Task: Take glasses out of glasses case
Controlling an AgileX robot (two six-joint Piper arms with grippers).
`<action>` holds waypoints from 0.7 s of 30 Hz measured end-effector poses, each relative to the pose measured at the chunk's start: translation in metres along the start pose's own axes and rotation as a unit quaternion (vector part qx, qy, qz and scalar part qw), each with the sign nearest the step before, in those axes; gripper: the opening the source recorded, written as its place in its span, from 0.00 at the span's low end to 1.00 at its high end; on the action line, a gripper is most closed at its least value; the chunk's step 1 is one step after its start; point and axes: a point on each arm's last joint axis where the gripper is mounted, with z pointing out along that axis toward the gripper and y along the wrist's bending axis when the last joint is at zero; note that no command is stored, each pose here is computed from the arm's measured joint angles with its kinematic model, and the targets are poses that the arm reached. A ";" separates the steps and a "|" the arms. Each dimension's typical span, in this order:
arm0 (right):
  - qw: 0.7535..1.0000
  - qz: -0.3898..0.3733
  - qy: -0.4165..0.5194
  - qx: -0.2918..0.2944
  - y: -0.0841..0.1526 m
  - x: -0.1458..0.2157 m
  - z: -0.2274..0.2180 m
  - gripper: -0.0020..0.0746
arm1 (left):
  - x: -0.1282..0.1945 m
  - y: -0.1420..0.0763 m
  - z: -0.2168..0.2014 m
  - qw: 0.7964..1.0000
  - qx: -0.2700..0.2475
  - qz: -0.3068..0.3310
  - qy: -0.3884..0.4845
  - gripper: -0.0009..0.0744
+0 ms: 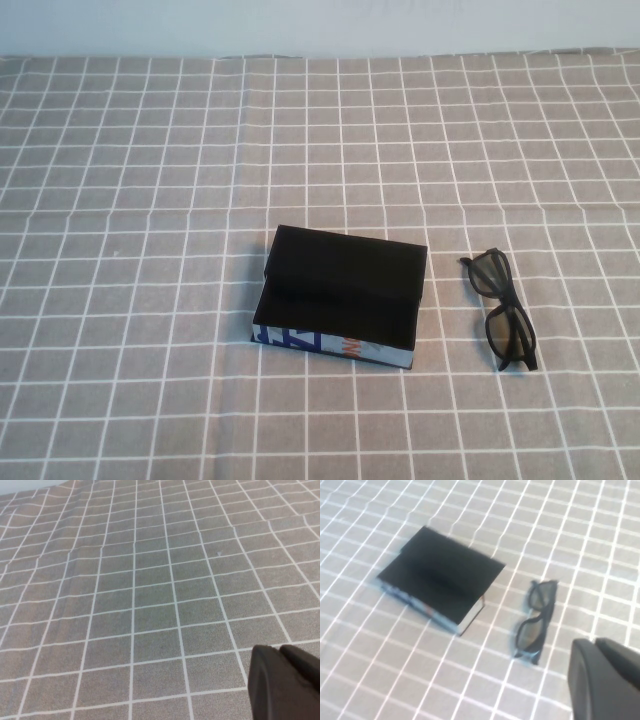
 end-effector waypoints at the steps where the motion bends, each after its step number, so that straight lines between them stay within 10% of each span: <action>1: 1.000 0.001 0.003 -0.004 0.001 0.001 -0.001 0.01 | 0.000 0.000 0.000 1.000 0.000 0.000 0.000 0.01; 12: 0.999 -0.016 -0.030 -0.007 0.007 0.010 -0.020 0.01 | 0.000 0.000 0.000 1.000 0.000 0.000 0.000 0.01; 21: 0.949 -0.030 -0.309 0.061 0.001 0.041 -0.041 0.00 | 0.000 0.000 0.000 1.000 0.000 0.000 0.000 0.01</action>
